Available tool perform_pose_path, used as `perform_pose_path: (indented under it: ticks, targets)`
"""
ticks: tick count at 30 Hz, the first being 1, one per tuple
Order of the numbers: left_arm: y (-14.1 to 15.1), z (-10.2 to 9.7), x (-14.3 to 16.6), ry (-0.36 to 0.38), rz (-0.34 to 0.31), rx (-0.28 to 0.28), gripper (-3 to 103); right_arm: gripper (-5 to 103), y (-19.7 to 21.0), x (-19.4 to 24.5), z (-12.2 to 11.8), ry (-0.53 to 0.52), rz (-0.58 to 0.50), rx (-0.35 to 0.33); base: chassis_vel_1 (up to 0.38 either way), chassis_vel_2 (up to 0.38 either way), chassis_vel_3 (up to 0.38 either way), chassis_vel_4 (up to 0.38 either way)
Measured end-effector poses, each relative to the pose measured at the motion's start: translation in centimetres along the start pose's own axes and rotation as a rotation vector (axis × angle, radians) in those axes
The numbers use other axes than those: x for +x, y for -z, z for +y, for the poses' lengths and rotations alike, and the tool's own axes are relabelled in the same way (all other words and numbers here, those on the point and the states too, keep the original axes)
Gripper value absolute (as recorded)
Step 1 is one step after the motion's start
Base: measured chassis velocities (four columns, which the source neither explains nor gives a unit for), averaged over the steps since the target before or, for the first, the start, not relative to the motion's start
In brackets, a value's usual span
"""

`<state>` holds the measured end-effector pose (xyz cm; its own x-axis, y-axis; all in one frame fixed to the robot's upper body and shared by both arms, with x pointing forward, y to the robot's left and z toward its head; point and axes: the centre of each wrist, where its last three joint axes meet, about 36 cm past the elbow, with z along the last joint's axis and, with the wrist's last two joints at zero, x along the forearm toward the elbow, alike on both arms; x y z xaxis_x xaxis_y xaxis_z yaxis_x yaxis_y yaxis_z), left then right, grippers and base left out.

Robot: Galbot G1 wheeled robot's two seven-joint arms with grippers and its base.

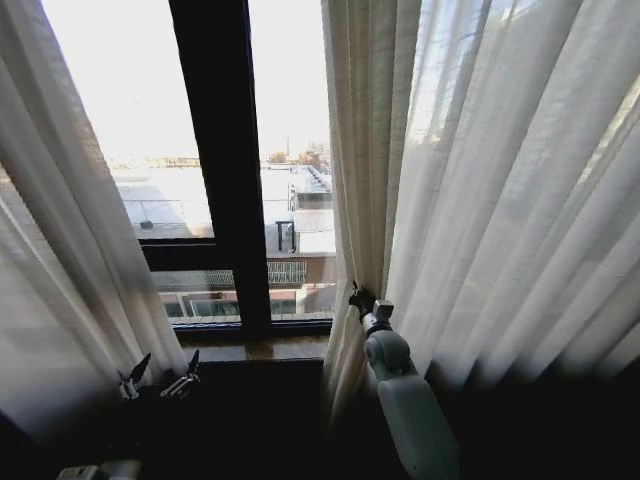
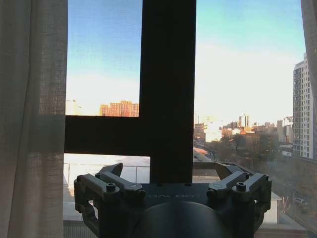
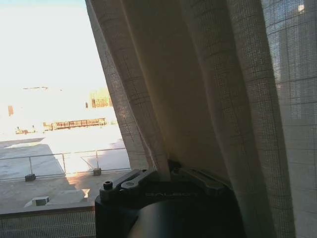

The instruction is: Open the curtains by pulling them apart, changing their state from closed to fully open.

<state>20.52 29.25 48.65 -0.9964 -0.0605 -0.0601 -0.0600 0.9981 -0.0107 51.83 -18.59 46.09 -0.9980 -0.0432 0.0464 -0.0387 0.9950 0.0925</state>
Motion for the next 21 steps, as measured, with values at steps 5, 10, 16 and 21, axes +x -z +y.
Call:
perform_pose_path:
  ticks: [5,10,16,21]
  targets:
    - [-0.1,0.0,-0.1,-0.001,-0.001,0.002,100,0,0.1,-0.1,-0.3,-0.011,0.0,-0.002,-0.368,-0.354,0.36,0.368]
    - [0.0,0.2,-0.2,-0.002,-0.002,0.006,100,0,0.1,-0.2,-0.6,-0.019,0.0,-0.003,-0.332,-0.358,0.35,0.344]
    - [-0.1,0.2,-0.4,-0.004,-0.002,0.008,100,0,0.0,-0.2,-0.9,-0.029,0.002,-0.004,-0.353,-0.349,0.353,0.334]
    - [-0.3,0.2,-0.4,-0.005,0.002,0.012,100,0,0.0,-0.3,-1.5,-0.044,0.003,-0.007,-0.35,-0.329,0.354,0.339]
